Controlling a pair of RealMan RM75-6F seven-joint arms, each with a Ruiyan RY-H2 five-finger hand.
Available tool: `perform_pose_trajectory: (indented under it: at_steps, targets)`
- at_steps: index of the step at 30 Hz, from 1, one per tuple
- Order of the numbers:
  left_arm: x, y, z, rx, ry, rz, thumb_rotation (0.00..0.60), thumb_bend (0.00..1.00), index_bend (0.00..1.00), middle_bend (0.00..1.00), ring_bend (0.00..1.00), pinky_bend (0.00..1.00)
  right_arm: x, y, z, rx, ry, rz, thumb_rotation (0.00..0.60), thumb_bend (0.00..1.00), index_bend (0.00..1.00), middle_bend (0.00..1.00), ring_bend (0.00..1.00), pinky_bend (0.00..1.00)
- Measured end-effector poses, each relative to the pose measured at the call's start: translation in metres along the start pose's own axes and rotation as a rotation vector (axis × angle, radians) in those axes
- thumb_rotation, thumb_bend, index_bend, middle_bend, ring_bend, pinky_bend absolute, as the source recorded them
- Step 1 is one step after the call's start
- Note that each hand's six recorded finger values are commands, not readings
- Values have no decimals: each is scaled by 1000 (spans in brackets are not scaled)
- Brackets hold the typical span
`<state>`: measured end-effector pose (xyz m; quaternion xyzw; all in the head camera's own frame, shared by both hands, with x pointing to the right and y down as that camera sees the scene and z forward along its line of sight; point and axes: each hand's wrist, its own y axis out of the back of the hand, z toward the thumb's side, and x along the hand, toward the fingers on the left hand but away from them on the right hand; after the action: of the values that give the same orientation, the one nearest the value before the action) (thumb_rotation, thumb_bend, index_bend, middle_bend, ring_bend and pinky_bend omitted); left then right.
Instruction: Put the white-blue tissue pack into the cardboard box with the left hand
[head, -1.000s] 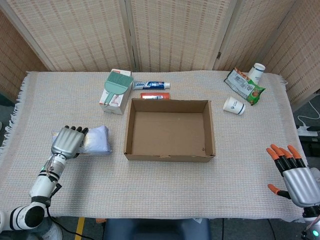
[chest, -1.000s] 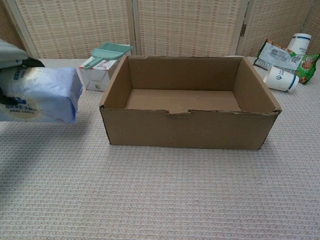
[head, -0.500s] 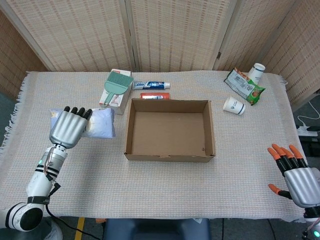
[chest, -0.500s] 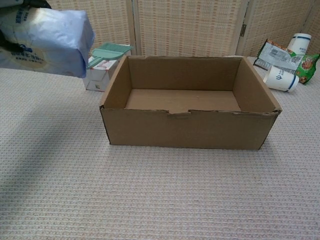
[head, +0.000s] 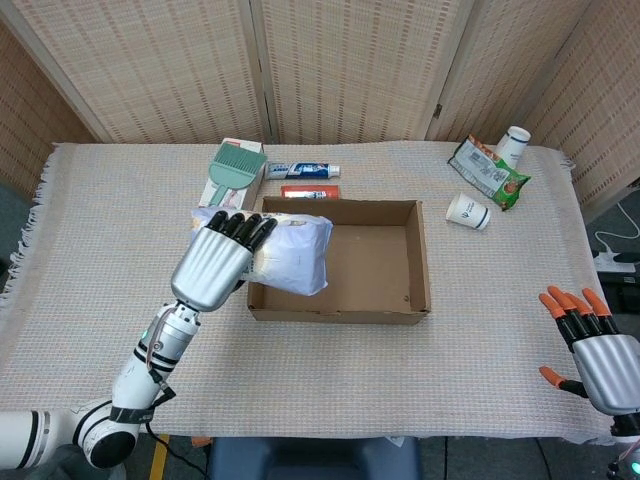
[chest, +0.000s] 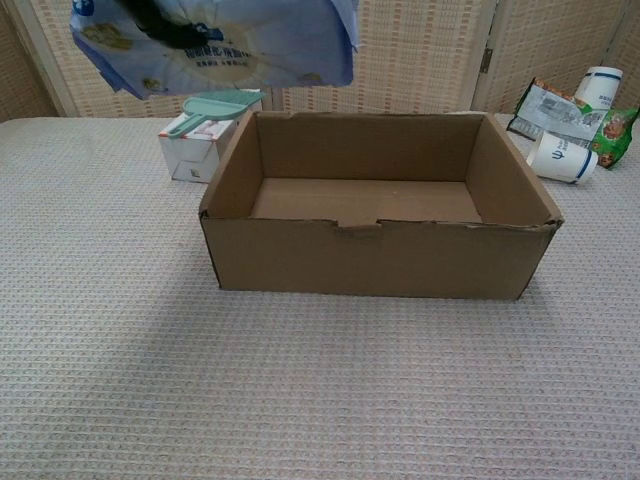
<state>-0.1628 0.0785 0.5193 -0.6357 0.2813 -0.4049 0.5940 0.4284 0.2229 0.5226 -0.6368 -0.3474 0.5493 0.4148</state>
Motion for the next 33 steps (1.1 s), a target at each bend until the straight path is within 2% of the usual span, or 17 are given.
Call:
perform_pose_trajectory:
  at_steps: [7, 14, 20, 28, 29, 31, 33]
  targets:
    - [13, -12, 40, -78, -49, 1, 600, 296, 473, 609, 509, 594, -1, 1, -2, -8, -3, 0, 600, 0, 59, 30, 0, 0]
    - [32, -35, 72, -127, -71, 3, 600, 297, 473, 609, 508, 594, -1, 2, -3, -12, -3, 3, 600, 0, 59, 30, 0, 0]
    - [47, -56, 82, -159, -50, 12, 600, 297, 467, 608, 504, 589, -2, 1, -4, -14, -7, 8, 600, 0, 59, 30, 0, 0]
    - [53, -80, 78, -180, -14, 8, 600, 297, 449, 593, 487, 572, -1, -1, -3, -10, -5, 14, 600, 0, 59, 30, 0, 0]
    - [53, -84, 77, -182, -8, 7, 600, 296, 438, 583, 479, 566, -1, -2, -2, -10, -5, 14, 600, 0, 59, 30, 0, 0]
    - [53, -90, 76, -186, 2, -2, 600, 284, 358, 502, 410, 517, -1, -2, -2, -8, -5, 14, 600, 0, 59, 30, 0, 0]
    - [52, -95, 77, -191, -1, -19, 600, 250, 147, 299, 240, 382, -2, -2, -3, -7, -7, 13, 600, 0, 59, 30, 0, 0]
